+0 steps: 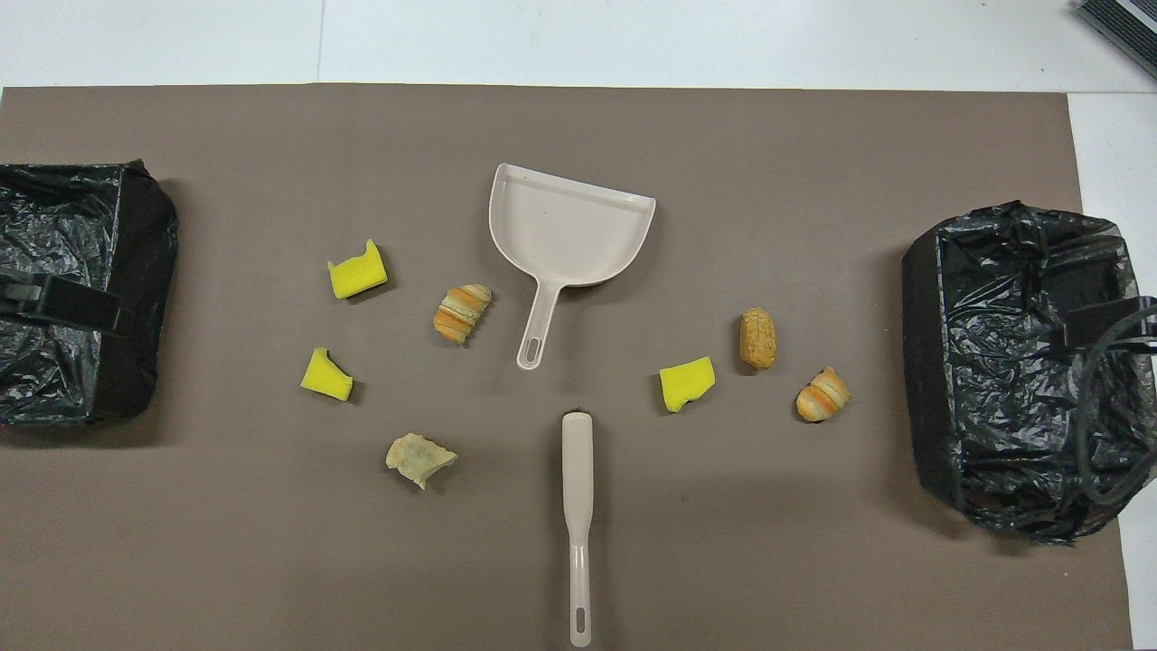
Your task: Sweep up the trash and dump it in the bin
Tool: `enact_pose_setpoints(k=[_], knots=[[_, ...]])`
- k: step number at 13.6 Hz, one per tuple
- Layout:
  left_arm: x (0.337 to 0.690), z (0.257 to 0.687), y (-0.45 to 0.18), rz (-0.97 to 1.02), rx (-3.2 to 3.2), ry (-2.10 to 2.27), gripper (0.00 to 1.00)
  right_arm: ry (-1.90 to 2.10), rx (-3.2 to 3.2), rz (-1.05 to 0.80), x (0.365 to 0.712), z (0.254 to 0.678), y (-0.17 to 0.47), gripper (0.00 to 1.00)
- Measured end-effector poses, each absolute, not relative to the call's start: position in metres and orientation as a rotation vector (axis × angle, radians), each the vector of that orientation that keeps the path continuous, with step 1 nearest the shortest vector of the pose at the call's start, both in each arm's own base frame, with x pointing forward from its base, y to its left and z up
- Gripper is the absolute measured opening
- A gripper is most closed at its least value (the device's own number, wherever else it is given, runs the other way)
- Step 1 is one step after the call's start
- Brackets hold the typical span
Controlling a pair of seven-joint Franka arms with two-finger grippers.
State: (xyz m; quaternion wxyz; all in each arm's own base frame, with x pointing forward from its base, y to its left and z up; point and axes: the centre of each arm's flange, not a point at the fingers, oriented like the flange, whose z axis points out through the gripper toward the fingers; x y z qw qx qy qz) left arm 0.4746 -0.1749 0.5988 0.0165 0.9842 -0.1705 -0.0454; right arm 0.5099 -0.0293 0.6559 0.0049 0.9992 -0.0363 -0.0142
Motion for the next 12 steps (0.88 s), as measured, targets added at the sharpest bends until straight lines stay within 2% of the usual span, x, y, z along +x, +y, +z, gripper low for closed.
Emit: enact_pose_setpoints(k=[3, 6, 10, 12], knots=[[0.428, 0.526, -0.274, -0.084, 3.103, -0.532, 1.00, -0.080, 3.126, -0.056, 0.510, 0.652, -0.019, 1.00], [0.377, 0.461, -0.342, -0.077, 3.107, -0.498, 1.00, -0.093, 3.126, -0.042, 0.517, 0.633, -0.017, 1.00], [0.317, 0.386, -0.402, -0.069, 3.090, -0.448, 1.00, -0.138, 3.142, 0.091, 0.545, 0.608, 0.038, 1.00], [0.298, 0.365, -0.415, -0.085, 3.080, -0.434, 1.00, -0.199, 3.164, 0.133, 0.562, 0.596, 0.071, 1.00]])
